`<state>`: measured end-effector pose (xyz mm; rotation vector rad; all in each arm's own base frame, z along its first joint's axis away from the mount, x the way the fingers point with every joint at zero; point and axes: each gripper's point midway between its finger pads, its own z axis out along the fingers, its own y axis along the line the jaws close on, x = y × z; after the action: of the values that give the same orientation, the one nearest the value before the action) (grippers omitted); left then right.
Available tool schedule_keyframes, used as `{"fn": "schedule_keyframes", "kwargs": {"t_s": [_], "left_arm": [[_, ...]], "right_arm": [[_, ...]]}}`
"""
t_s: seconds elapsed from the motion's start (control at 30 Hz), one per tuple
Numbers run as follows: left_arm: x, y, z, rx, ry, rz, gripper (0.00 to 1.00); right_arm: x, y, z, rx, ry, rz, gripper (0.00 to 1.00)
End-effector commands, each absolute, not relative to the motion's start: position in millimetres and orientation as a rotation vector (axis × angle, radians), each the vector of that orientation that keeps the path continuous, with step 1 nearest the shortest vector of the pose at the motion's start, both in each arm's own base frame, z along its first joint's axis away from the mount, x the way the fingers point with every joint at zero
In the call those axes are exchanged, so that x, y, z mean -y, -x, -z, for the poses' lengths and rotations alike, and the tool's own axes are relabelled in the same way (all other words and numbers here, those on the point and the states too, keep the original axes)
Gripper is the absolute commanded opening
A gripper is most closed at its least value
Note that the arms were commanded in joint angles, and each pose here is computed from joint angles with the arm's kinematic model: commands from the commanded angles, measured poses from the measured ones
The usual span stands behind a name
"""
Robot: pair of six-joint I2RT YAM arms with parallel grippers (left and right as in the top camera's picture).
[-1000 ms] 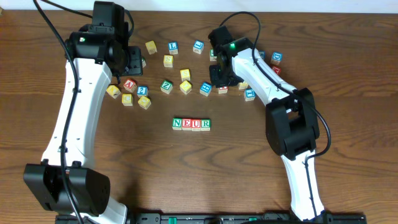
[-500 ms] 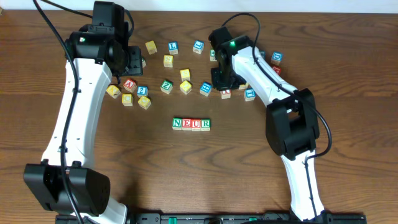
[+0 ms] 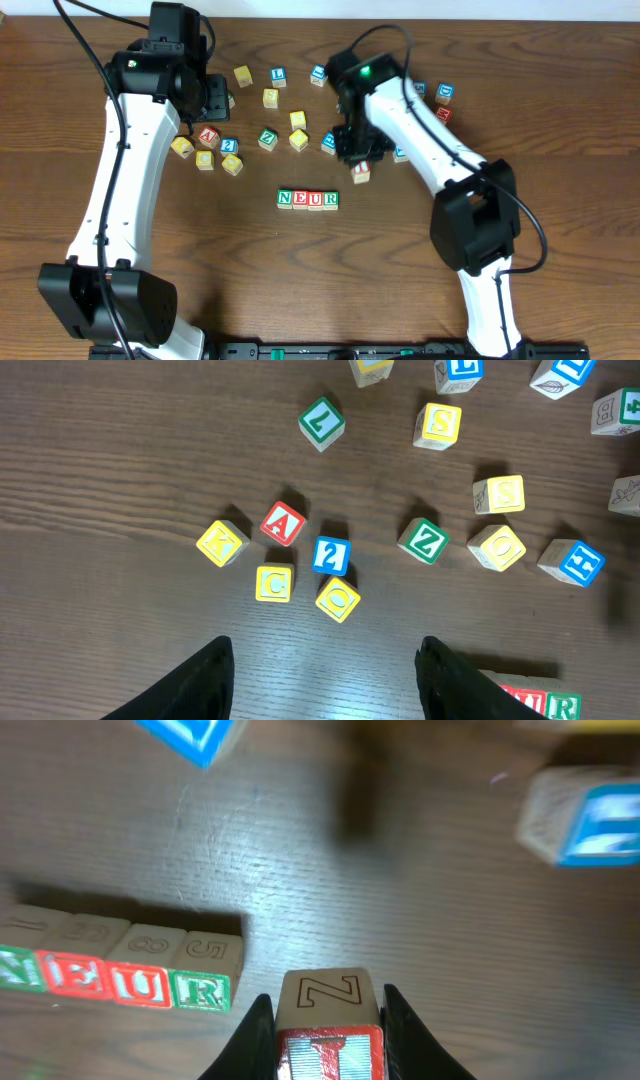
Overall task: Spell out NEURIPS
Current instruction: 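Lower the right gripper and grasp the red I block, then carry the red I block to the right end of the NEUR row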
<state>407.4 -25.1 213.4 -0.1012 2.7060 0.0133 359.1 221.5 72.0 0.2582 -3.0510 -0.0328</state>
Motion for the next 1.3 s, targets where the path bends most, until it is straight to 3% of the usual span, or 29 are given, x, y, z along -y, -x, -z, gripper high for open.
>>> {"fn": "schedule_keyframes", "kwargs": {"t_s": [0.0,0.3,0.5,0.77,0.97,1.17,1.27], "left_arm": [[21,-410,-219,-2.690,0.114,-0.029,0.58],[21,-410,-219,-2.690,0.114,-0.029,0.58],[21,-410,-219,-2.689,0.114,-0.029,0.58],[21,-410,-219,-2.690,0.114,-0.029,0.58],[21,-410,-219,-2.689,0.114,-0.029,0.58],[21,-410,-219,-2.690,0.114,-0.029,0.58],[21,-410,-219,-2.690,0.114,-0.029,0.58]], "right_arm": [[-226,-346,-59,3.031,-0.217,-0.001,0.10],[-224,-334,-41,3.014,-0.158,-0.058,0.13],[-227,-333,-41,3.018,-0.160,-0.057,0.28],[-227,-332,-40,3.013,-0.162,-0.060,0.37],[-227,-340,-46,3.040,-0.169,-0.034,0.33],[-223,-364,-87,3.139,-0.212,0.054,0.31],[-217,-374,-105,3.195,-0.196,0.097,0.13]]}}
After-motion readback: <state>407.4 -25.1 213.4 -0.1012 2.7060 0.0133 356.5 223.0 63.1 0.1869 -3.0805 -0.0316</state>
